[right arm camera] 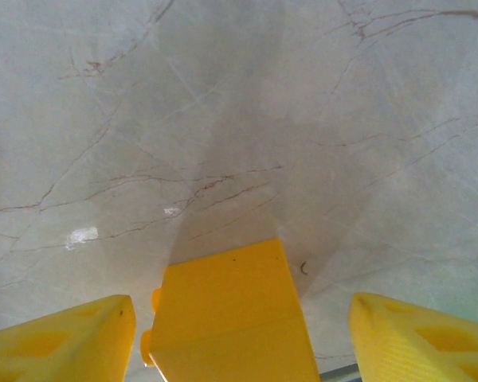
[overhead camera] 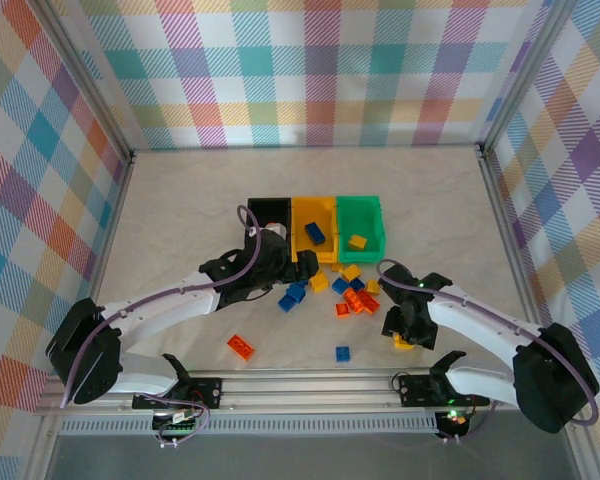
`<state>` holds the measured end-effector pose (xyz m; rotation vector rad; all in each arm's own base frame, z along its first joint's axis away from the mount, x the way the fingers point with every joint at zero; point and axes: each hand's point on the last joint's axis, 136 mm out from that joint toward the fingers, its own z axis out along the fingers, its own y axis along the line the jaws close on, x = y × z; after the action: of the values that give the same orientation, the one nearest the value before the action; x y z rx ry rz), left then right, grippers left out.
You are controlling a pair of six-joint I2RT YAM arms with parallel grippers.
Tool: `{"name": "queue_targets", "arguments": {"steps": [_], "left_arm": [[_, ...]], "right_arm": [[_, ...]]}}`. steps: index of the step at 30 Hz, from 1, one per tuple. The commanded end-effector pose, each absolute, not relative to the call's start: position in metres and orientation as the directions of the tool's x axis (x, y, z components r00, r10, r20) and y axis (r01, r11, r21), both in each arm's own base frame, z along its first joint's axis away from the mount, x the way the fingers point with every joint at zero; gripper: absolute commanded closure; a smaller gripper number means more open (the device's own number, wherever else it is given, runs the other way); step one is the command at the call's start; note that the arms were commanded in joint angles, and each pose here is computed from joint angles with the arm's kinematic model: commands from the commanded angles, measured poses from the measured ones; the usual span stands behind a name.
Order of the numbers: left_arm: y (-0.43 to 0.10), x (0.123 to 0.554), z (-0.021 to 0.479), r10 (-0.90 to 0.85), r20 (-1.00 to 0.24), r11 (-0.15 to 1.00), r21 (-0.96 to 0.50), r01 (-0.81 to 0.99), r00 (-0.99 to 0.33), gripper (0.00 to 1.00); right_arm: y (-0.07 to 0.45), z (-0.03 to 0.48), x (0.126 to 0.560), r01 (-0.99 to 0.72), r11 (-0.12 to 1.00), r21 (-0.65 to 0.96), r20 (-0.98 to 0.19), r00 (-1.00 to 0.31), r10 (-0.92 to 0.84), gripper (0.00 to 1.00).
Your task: Sort the legos into containers by color
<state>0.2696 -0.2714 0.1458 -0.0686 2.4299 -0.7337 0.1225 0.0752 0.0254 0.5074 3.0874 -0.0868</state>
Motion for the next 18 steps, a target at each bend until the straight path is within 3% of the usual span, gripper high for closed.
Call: {"name": "queue_targets", "arguments": {"steps": [1, 5, 11, 18], "left_arm": [[-0.265, 0.27, 0.153, -0.241, -0.538, 0.837, -0.536, 0.108, -0.808, 0.0], [-0.261, 0.27, 0.153, -0.246, -0.543, 0.841, -0.532, 0.102, -0.803, 0.0], [-0.258, 0.271, 0.155, -0.25, -0.547, 0.847, -0.524, 0.094, -0.799, 0.0], [-0.255, 0.272, 0.154, -0.253, -0.55, 0.853, -0.514, 0.085, -0.796, 0.0]], "right_arm": [[0.079, 0.031, 0.126, 0.304, 0.951, -0.057, -0.001, -0.953, 0.304, 0.34], [0.082, 0.031, 0.125, 0.285, 0.957, -0.045, 0.01, -0.958, 0.286, 0.41], [0.085, 0.031, 0.124, 0.278, 0.96, -0.02, 0.019, -0.96, 0.278, 0.43], [0.094, 0.031, 0.125, 0.255, 0.966, 0.036, 0.028, -0.967, 0.255, 0.59]]}}
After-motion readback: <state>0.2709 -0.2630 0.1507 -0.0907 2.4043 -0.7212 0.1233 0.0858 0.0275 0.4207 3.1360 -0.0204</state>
